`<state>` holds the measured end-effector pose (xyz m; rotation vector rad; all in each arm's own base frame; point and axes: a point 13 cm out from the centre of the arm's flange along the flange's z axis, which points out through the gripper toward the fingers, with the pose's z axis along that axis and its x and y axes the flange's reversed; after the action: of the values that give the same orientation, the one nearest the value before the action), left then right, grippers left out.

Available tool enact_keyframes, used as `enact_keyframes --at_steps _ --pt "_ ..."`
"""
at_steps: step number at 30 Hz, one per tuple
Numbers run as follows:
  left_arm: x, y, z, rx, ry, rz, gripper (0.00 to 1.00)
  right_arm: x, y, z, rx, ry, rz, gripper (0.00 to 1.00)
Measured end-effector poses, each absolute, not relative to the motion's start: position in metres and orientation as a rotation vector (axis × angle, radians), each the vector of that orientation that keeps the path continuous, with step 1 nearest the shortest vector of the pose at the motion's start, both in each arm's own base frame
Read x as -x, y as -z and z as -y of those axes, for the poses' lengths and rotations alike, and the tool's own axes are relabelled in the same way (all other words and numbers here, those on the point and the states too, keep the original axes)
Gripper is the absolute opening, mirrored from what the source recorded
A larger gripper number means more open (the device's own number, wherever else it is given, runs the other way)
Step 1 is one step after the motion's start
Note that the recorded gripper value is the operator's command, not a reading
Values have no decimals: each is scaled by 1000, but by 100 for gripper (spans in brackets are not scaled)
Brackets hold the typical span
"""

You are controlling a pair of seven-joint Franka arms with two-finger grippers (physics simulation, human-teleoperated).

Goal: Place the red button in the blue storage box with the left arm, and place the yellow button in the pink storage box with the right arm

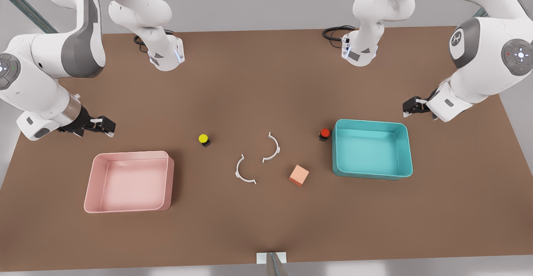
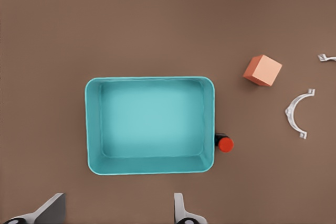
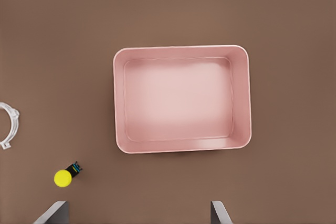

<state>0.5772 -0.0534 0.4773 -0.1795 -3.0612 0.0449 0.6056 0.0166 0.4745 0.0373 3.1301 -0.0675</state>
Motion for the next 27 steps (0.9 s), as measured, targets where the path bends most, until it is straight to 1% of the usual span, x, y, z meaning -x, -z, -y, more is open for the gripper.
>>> enact_keyframes --at_steps 4,5,7,8,9,10,11,13,14,18,21,24,27 --pt "-583 -472 66 220 -41 3069 100 -612 -469 -25 -29 65 -3122 100" --pt "-584 -462 86 274 -37 3052 100 -618 -453 -42 7 62 -3137 100" --pt "-581 -445 143 419 -29 3023 100 -624 -407 -120 181 61 -3170 100" --pt "-578 -439 170 483 -26 3011 100 -620 -377 -174 291 66 -3187 100" --pt "-573 -433 194 539 -23 2998 100 -609 -343 -225 393 75 -3203 100" --pt "-569 -426 216 593 -16 2986 100 -588 -315 -261 465 86 -3221 100" --pt "-565 -418 237 666 9 2974 100 -565 -292 -277 493 94 -3245 100" --pt "-560 -388 269 828 52 2930 100 -542 -255 -274 436 90 -3283 100" --pt "-555 -370 284 907 65 2901 100 -536 -242 -273 402 84 -3287 100" --pt "-533 -307 323 1196 74 2796 100 -531 -206 -275 278 53 -3275 100" --pt "-525 -269 323 1334 55 2741 100 -518 -166 -270 202 52 -3287 100" --pt "-523 -245 323 1459 40 2705 100 -514 -142 -268 133 36 -3274 100" --pt "-511 -220 316 1574 36 2656 100 -508 -123 -262 68 21 -3260 100"
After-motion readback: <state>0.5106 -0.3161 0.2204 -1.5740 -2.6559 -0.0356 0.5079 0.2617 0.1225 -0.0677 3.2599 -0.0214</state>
